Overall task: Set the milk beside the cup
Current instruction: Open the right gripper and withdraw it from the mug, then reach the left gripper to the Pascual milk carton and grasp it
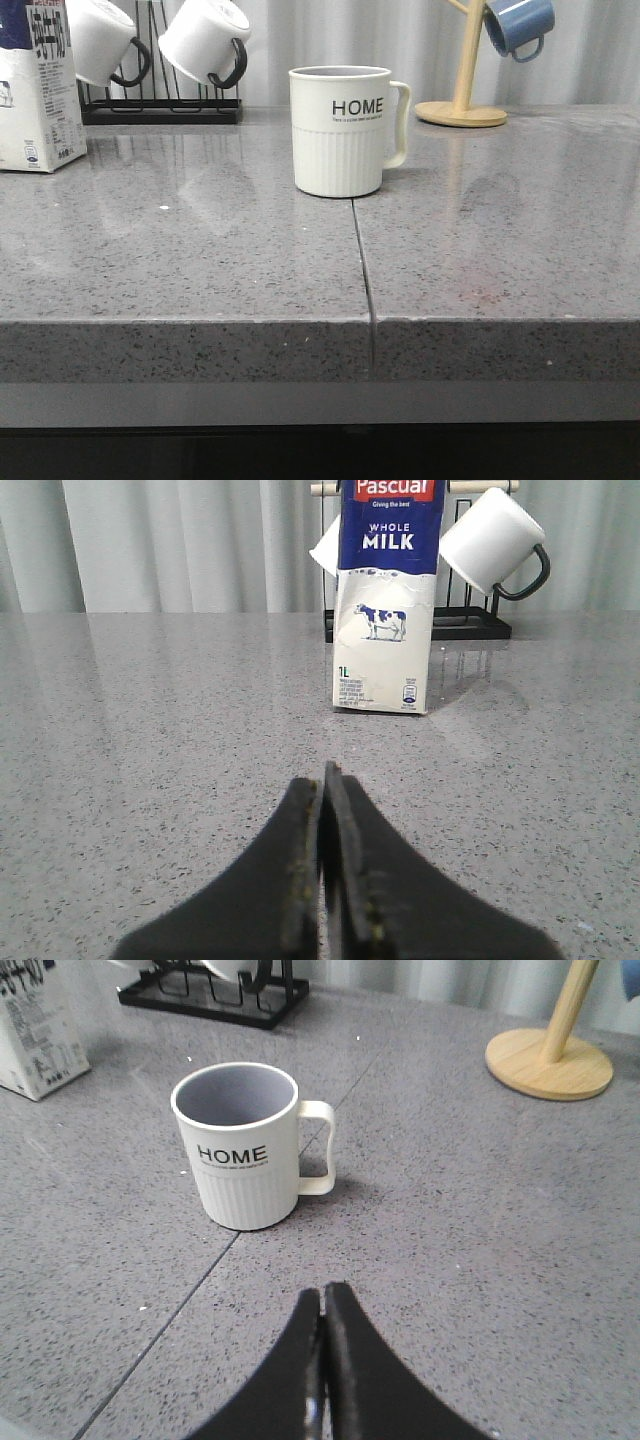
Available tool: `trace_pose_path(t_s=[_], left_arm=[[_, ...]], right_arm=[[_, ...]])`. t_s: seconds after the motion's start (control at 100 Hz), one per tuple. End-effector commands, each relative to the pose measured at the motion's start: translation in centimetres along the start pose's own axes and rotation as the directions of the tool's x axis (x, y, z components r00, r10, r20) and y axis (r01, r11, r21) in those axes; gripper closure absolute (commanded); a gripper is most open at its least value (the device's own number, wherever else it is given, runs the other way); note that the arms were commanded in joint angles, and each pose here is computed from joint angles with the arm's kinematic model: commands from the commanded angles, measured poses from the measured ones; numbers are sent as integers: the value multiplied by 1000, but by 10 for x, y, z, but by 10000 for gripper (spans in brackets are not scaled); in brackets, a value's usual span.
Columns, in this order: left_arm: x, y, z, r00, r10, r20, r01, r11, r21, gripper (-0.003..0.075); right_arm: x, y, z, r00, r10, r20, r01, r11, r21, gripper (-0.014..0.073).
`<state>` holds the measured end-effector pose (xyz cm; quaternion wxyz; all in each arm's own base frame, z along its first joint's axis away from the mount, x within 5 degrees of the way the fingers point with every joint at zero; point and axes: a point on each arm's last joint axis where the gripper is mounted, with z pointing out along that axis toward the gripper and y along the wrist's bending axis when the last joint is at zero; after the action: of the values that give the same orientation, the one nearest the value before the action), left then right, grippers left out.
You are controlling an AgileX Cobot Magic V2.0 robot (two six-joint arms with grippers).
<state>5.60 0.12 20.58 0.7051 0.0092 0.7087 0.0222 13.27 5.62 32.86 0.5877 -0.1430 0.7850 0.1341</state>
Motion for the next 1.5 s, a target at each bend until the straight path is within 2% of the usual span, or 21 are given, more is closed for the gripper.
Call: trace_pose_path(t_s=[0.0, 0.45, 0.62, 0.77, 0.88, 1.11, 1.36, 1.43, 1.49], left_arm=[[6, -1, -1, 998, -1, 63, 1, 1000, 4, 741], [6, -1, -1, 998, -1, 68, 1, 1000, 4, 741], [6, -1, -1, 998, -1, 68, 1, 1000, 4, 741], [1, -1, -1, 996, -2, 89, 1, 1000, 3, 741], [-12, 0, -4, 994, -2, 107, 2, 1000, 1, 741], [-51, 4, -3, 997, 71, 36, -70, 997, -17, 741], [-96, 6, 26, 996, 75, -50, -76, 997, -9, 738], [-106, 6, 38, 994, 74, -84, -75, 997, -6, 701], [-115, 6, 49, 992, 74, -100, -75, 997, -3, 613]], right_arm=[[-7, 0, -20, 995, -14, 97, 14, 1000, 1, 660], [47, -1, -100, 983, -17, 183, 19, 1000, -8, 660], [53, -1, -114, 970, -17, 241, 20, 1000, -10, 660], [53, -1, -115, 970, -17, 244, 20, 1000, -10, 660], [53, -1, -115, 969, -17, 245, 20, 1000, -10, 660], [53, -1, -115, 969, -17, 245, 20, 1000, -10, 660], [53, -1, -115, 969, -17, 245, 20, 1000, -10, 660], [53, -1, -115, 969, -17, 245, 20, 1000, -10, 660], [53, -1, -115, 969, -17, 245, 20, 1000, -10, 660]])
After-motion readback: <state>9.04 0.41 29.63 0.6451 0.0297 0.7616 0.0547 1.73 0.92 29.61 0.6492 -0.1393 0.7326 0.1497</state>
